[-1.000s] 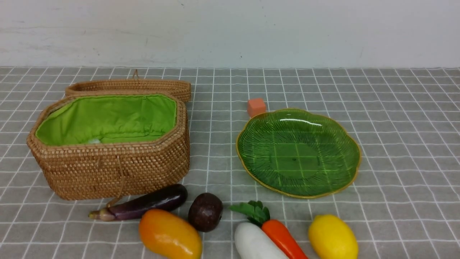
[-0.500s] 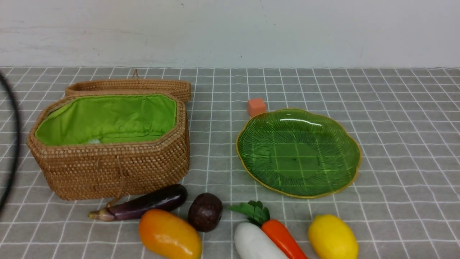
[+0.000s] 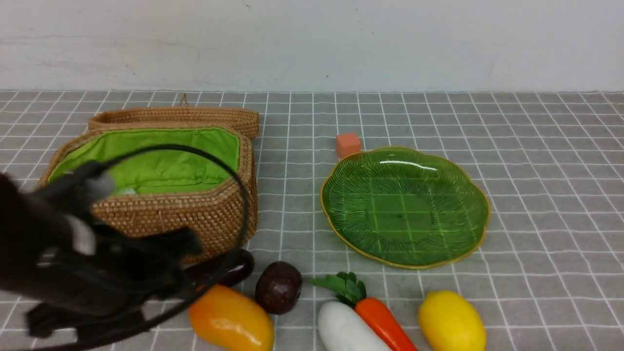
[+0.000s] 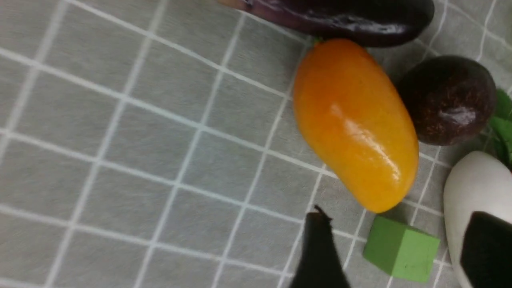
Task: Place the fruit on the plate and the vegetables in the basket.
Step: Grab the mango with your left arm and place it on the right plate
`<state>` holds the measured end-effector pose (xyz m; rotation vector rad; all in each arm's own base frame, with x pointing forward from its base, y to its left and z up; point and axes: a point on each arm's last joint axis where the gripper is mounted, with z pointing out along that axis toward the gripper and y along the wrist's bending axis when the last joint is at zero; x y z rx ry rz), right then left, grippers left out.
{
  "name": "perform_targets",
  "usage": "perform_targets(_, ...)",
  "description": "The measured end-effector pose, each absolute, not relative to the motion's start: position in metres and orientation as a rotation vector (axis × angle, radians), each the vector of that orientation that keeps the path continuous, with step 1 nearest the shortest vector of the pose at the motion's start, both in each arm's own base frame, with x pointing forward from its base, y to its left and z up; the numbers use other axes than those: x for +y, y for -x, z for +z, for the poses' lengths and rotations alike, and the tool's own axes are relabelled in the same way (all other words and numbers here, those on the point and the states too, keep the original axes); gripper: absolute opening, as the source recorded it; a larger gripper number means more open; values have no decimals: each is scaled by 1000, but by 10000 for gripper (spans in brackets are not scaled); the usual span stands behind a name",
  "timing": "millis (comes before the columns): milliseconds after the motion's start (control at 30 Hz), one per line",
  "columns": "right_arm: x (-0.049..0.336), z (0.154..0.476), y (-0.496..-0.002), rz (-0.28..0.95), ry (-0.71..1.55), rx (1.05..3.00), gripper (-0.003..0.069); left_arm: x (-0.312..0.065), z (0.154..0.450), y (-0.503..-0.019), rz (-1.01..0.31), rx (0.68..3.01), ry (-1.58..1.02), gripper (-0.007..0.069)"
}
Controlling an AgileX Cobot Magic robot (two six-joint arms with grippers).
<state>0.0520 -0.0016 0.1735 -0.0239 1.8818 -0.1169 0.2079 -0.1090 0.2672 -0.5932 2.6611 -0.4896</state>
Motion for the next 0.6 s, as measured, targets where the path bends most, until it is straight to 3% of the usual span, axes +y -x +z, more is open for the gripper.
perform_targets(200, -2, 174, -52, -117, 24, 1882, 242, -128, 220, -235, -436, 2753, 666, 663)
perform_targets(333, -2, 174, -52, -117, 24, 1882, 242, -136, 200, -249, -444, 2738, 680, 661)
perform_targets(600, -2, 174, -52, -118, 25, 1882, 242, -144, 180, -263, -473, 2726, 734, 554)
